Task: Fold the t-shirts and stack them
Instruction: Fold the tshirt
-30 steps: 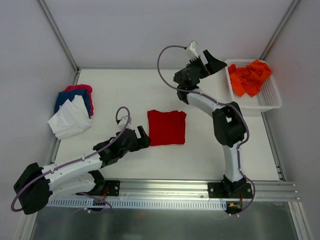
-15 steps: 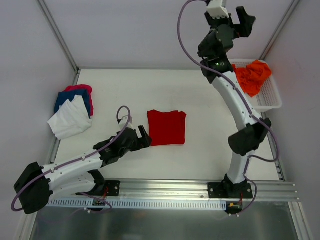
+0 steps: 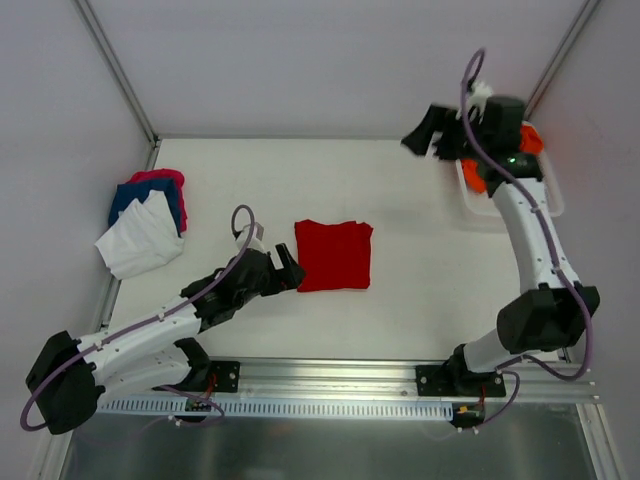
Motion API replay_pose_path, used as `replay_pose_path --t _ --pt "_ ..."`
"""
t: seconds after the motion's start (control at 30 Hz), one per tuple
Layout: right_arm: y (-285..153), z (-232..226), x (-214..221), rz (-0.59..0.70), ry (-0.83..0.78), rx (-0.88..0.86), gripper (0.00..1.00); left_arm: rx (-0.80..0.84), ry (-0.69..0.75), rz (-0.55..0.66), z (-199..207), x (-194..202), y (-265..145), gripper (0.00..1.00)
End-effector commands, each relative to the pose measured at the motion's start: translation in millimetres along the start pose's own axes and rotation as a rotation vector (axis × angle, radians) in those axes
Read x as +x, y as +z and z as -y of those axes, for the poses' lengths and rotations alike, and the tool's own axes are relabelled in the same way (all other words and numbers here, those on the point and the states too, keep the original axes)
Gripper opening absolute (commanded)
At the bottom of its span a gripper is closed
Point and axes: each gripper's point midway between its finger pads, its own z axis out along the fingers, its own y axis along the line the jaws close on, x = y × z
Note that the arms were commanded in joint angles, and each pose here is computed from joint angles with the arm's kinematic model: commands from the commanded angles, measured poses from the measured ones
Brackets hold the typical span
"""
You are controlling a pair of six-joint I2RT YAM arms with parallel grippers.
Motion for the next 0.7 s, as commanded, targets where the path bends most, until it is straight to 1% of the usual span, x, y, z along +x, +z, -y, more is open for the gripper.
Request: replay_pose_path --t 0.0,0.03,0.07,0.1,0.13,0.17,0.2,0.23,0.27,0.3,0.33,0.37,0.4,0.43,0.47,0.53,0.57,0.6,0.63,0.67 --pt "-0.4 -11.4 179.4 -0.437 0.495 -0.08 1.0 0.057 0.025 -0.011 -4.3 -0.3 -3.9 0.9" --pt "-4.1 -6.7 220.6 -0.448 0.514 -0.077 0.99 0.078 0.02 -0.006 -3.2 -2.6 -3.8 0.9" --pt "-11.0 -8.4 230.4 -0.427 0.519 -0.076 0.99 0.081 0.027 0.002 -6.6 -2.3 -4.9 0.9" --pt "-21.3 -17.1 213.3 -0.313 0.462 -0.089 1.0 0.073 0.044 0.008 -10.8 -2.6 -4.6 0.9" --pt "-29.2 -18.8 224.0 -0.304 0.458 -0.071 1.0 0.089 0.046 0.036 -8.1 -8.3 -4.5 0.9" --pt "-40.9 -17.8 253.6 -0.342 0.452 -0.034 0.99 0.085 0.046 0.053 -11.2 -12.4 -3.6 0.9" --pt "-48.1 -25.1 263.6 -0.348 0.416 -0.018 0.99 0.087 0.063 0.055 -13.9 -12.1 -1.5 0.9" --pt "-62.5 -32.5 260.5 -0.316 0.393 -0.028 1.0 0.115 0.053 0.067 -9.7 -18.3 0.0 0.9" --pt "-69.5 -35.4 268.6 -0.319 0.396 -0.025 0.99 0.114 0.053 0.054 -11.7 -16.8 5.0 0.9" --pt "-78.3 -34.7 290.8 -0.355 0.405 -0.012 0.99 0.124 0.057 0.044 -12.7 -15.4 8.7 0.9" --pt "-87.5 -34.8 289.3 -0.33 0.394 -0.006 0.99 0.168 0.051 0.062 -4.7 -21.3 11.7 0.9" --pt "-93.7 -26.4 302.4 -0.341 0.381 0.037 0.99 0.181 0.044 0.021 -8.8 -12.4 19.0 0.89" --pt "-101.0 -24.6 309.7 -0.357 0.381 0.056 1.0 0.216 0.037 0.009 -5.4 -9.7 21.6 0.89" --pt "-105.3 -23.4 312.9 -0.354 0.379 0.064 0.99 0.242 0.031 0.007 -3.6 -9.1 24.1 0.89" --pt "-111.3 -25.1 309.3 -0.323 0.374 0.056 1.0 0.283 0.028 0.0 -0.6 -5.1 28.5 0.89" --pt "-118.0 -23.2 325.1 -0.335 0.395 0.071 1.0 0.307 -0.005 0.001 -4.3 -6.4 33.7 0.89" --pt "-121.5 -23.0 325.0 -0.318 0.395 0.073 0.99 0.302 -0.021 -0.03 -14.4 5.5 38.4 0.89" --pt "-123.7 -19.5 338.9 -0.334 0.412 0.09 1.0 0.39 -0.045 0.009 -1.5 -6.6 36.2 0.89" --pt "-124.3 -18.9 343.5 -0.334 0.42 0.091 1.0 0.404 -0.058 0.011 -2.7 -5.7 37.5 0.89" --pt "-125.1 -20.3 348.6 -0.335 0.435 0.083 0.99 0.392 -0.082 -0.015 -9.2 1.8 43.1 0.89"
